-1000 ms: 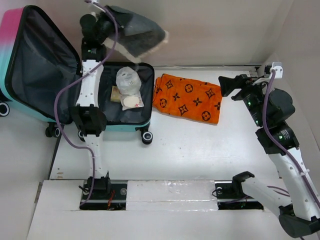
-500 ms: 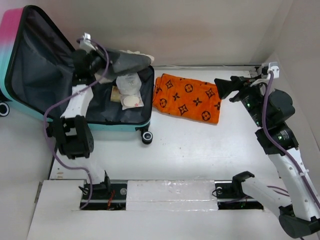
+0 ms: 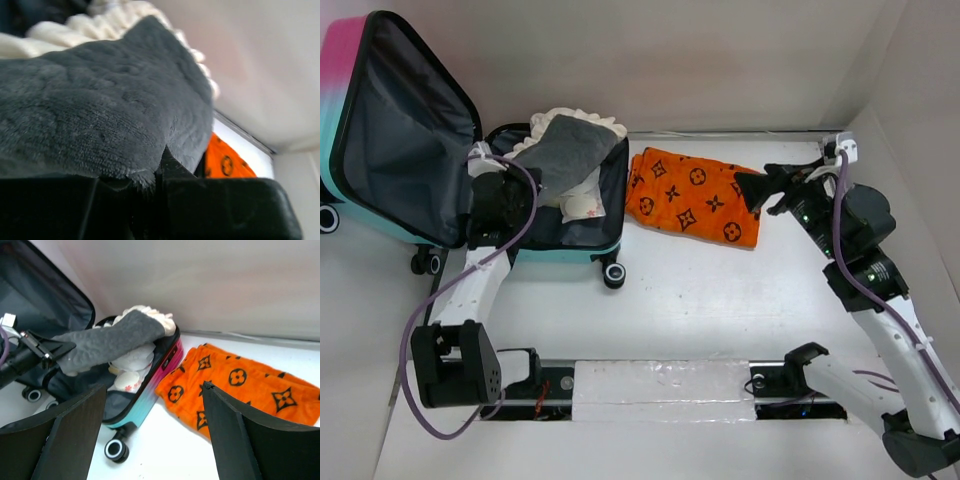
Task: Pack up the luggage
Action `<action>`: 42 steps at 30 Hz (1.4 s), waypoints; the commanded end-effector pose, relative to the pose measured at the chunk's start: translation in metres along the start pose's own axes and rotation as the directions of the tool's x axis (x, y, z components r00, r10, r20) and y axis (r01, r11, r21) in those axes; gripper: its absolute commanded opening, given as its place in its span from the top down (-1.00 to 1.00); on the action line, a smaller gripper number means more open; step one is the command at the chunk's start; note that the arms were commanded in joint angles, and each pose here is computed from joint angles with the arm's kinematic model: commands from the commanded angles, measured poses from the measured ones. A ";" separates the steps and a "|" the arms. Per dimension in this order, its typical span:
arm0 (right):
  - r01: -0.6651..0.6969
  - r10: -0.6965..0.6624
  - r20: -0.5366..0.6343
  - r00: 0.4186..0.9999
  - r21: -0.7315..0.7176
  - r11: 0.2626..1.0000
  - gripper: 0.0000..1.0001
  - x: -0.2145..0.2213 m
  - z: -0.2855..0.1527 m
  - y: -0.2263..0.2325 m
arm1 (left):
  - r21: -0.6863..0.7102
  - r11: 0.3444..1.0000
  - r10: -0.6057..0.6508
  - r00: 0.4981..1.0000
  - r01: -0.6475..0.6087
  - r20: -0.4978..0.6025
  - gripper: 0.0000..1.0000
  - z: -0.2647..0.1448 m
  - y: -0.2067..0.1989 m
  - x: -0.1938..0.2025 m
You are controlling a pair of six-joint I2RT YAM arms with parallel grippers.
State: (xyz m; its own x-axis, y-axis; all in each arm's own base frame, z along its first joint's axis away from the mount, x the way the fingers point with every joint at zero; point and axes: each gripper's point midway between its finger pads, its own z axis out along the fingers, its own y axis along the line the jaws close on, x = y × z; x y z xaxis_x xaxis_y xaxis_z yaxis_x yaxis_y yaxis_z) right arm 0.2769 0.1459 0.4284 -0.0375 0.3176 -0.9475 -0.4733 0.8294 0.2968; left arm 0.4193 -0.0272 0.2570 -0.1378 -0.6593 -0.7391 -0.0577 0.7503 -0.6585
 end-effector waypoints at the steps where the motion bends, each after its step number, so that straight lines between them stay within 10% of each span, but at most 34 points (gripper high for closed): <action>1: -0.005 0.006 0.009 1.000 -0.052 0.999 -0.65 0.002 -0.001 0.012 | -0.193 0.981 0.027 0.999 -0.018 0.042 1.00 0.001 0.044 -0.001; 20: -0.019 0.015 -0.040 0.999 -0.092 0.996 -0.65 0.024 -0.003 0.026 | -0.500 0.844 -0.063 0.962 0.193 0.267 1.00 -0.046 0.120 -0.026; 28: -0.021 0.017 -0.039 0.999 -0.090 0.996 -0.65 0.026 0.003 0.028 | -0.607 0.782 -0.092 0.989 0.143 0.115 1.00 -0.020 0.160 0.025; 33: -0.011 0.008 -0.041 0.999 -0.069 0.998 -0.65 0.030 0.004 0.023 | -0.526 0.830 -0.109 0.979 0.184 0.170 0.21 -0.029 0.148 0.022; 37: -0.013 0.009 -0.053 0.999 -0.075 0.997 -0.65 0.033 0.006 0.025 | -0.438 0.880 -0.081 0.968 0.182 0.239 -0.02 -0.044 0.108 -0.006; 42: -0.013 0.009 -0.053 0.999 -0.075 0.997 -0.65 0.033 0.006 0.025 | -0.346 0.919 -0.080 0.949 0.188 0.304 -1.00 -0.071 0.073 -0.031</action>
State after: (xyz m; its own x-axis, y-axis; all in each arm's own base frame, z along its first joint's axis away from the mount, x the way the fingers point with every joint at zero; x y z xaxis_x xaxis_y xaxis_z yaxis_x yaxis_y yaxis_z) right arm 0.2681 0.1790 0.3938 -0.1306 0.2797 -0.9512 -0.5285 0.7920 0.3055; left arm 0.3611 0.0481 0.2127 0.1071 -0.7193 -0.6864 -0.4619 0.5753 -0.6750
